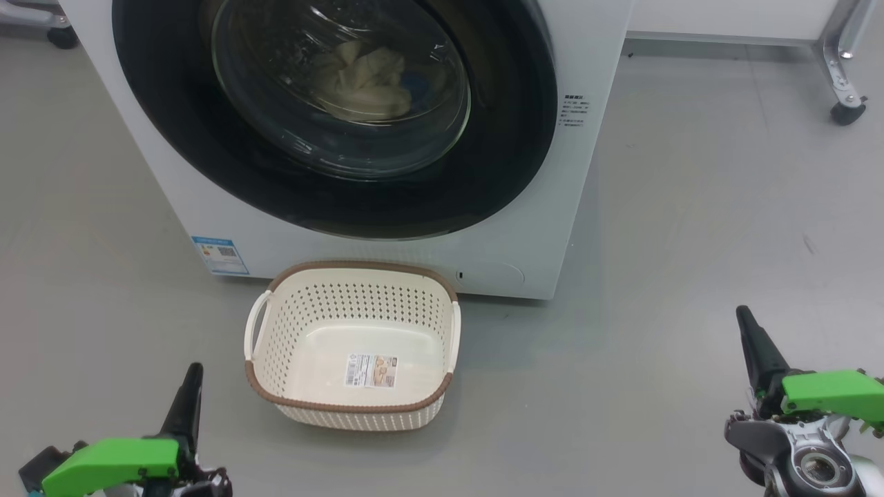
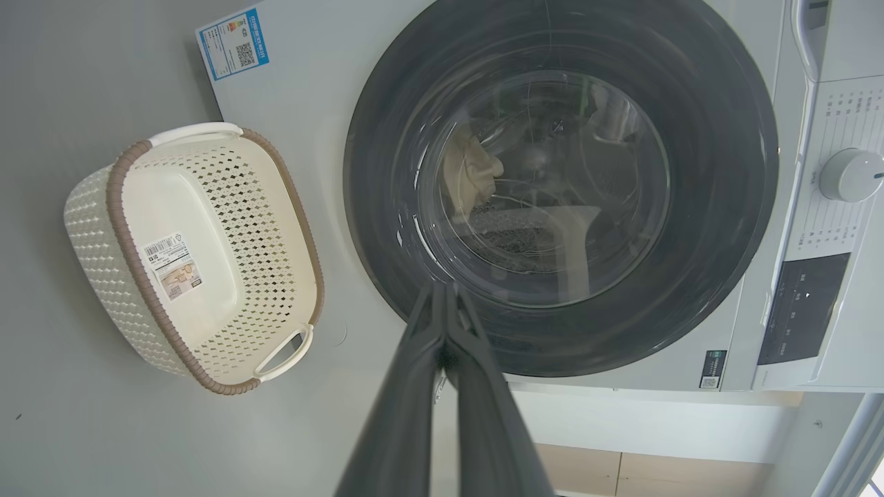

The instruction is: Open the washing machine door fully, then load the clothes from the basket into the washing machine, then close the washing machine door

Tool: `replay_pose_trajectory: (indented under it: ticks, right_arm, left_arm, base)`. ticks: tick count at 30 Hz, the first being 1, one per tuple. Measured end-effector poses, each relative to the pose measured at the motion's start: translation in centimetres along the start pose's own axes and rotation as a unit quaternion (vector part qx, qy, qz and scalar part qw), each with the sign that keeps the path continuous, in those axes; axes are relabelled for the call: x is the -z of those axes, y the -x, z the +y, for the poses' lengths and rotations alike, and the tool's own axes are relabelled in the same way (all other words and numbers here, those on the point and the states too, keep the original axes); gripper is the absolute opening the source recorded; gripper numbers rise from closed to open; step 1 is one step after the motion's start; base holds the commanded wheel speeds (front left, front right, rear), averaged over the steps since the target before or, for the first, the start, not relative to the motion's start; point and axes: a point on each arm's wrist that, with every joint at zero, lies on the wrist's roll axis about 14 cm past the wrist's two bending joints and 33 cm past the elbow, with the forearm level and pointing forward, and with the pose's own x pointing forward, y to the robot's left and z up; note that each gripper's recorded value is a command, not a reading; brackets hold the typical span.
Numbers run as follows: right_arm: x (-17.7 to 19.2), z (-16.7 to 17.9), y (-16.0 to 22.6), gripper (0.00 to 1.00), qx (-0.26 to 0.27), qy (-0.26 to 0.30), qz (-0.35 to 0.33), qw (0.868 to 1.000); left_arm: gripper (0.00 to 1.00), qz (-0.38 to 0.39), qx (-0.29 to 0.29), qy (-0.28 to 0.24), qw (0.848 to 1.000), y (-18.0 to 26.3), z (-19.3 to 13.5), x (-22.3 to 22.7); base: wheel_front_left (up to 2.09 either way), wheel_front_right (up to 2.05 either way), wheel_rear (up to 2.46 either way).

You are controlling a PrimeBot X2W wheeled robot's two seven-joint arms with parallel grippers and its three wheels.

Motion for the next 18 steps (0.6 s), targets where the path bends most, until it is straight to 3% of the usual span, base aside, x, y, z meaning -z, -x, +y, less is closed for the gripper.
replay_pose_trajectory:
  ticks: [18]
  right_arm:
    - [-0.4, 1.2, 0.1, 0.00, -0.022, -0.076, 0.005, 0.997]
  left_arm:
    - [0.00, -0.003, 0.018, 0.085, 0.996, 0.3, -0.9, -0.2]
  base:
    - [0.00, 0.00, 0.00]
